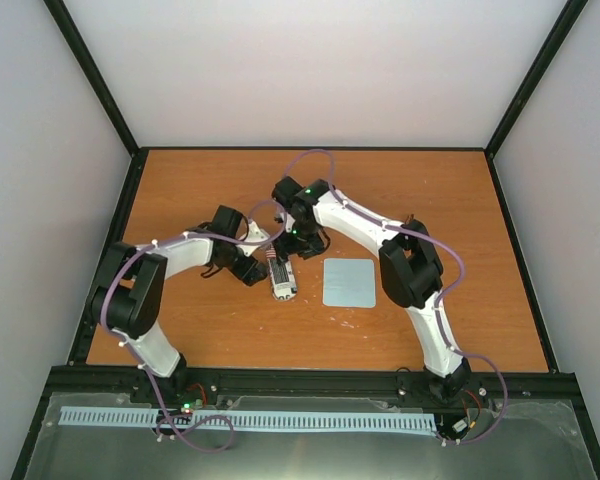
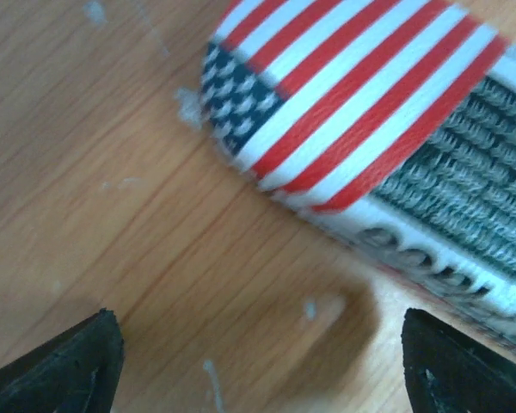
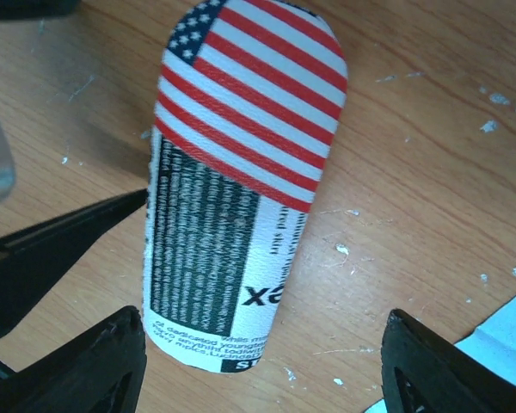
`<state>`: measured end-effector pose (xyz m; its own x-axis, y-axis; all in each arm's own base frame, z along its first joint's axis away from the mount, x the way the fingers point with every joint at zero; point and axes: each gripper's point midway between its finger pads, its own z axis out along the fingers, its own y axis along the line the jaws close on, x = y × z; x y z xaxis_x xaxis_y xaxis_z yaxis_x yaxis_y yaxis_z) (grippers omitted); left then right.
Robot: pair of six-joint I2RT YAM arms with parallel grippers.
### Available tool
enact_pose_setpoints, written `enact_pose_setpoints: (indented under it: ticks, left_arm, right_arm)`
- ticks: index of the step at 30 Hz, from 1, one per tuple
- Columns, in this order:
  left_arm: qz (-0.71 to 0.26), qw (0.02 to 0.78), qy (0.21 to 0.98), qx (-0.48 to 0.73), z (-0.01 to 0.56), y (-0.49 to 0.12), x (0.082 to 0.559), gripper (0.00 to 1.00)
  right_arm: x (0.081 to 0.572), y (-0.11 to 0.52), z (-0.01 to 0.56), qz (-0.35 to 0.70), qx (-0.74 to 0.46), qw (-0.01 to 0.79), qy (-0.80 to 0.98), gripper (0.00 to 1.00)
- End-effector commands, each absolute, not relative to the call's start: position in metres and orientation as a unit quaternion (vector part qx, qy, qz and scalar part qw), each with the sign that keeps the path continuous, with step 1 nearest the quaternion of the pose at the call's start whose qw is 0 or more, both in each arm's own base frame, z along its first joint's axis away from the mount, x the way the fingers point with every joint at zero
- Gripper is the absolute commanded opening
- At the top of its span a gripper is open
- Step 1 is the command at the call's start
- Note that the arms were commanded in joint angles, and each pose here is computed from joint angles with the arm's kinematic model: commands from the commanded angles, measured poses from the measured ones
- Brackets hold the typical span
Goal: Organize the sunglasses
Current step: Move the sunglasses case at the center of the board, then pick up the sunglasses case from the center of the board.
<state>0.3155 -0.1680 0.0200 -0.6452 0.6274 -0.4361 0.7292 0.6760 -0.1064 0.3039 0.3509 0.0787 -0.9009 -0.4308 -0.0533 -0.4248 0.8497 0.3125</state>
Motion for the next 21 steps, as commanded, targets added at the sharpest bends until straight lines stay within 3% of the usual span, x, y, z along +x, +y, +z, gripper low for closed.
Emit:
enact_pose_setpoints:
  ticks: [1,9,21]
  left_arm:
    - [-0.089,0.227,0.913,0.327,0.038,-0.14,0.328,0.97]
    - [-0.056,0.298,0.926,0.222,0.079,-0.07,0.351,0.99]
    - [-0.058,0.301,0.928,0.212,0.08,-0.064,0.354,0.99]
  right_arm:
    - [0.294,0.364,0.084,-0.136,0.269,-0.003,-0.954,0.73]
    - [0.288,0.375,0.066,-0.108,0.278,0.012,-0.955,0.74]
    - [0.286,0.37,0.043,-0.057,0.272,0.031,-0.96,0.75]
